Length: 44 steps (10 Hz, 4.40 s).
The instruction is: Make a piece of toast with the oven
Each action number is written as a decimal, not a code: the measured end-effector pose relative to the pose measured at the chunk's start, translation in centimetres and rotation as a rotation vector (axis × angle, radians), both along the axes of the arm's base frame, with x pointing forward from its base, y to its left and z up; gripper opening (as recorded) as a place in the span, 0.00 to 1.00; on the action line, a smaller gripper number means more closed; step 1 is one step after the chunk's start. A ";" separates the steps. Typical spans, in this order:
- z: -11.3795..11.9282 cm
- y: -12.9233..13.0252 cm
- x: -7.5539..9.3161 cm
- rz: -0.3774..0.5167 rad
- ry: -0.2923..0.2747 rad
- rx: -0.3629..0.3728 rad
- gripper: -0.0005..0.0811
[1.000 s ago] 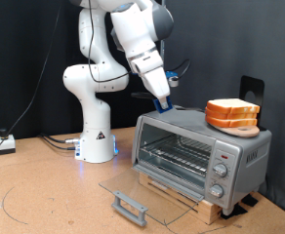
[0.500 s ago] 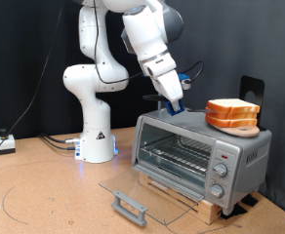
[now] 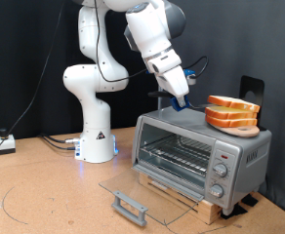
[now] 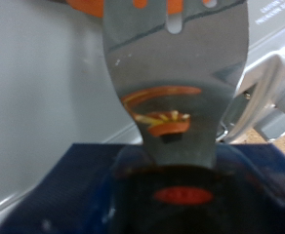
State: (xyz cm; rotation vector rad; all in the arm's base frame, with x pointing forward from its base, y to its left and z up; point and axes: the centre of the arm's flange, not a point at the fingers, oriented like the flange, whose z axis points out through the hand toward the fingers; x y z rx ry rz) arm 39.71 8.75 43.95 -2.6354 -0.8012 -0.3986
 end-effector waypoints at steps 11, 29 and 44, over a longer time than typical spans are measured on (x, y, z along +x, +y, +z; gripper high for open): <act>-0.7 6.9 -1.3 0.000 0.013 -0.042 0.49; 0.9 -9.0 -2.5 -0.124 -0.004 0.113 0.49; -6.5 -20.6 -4.4 -0.142 0.024 -0.001 0.49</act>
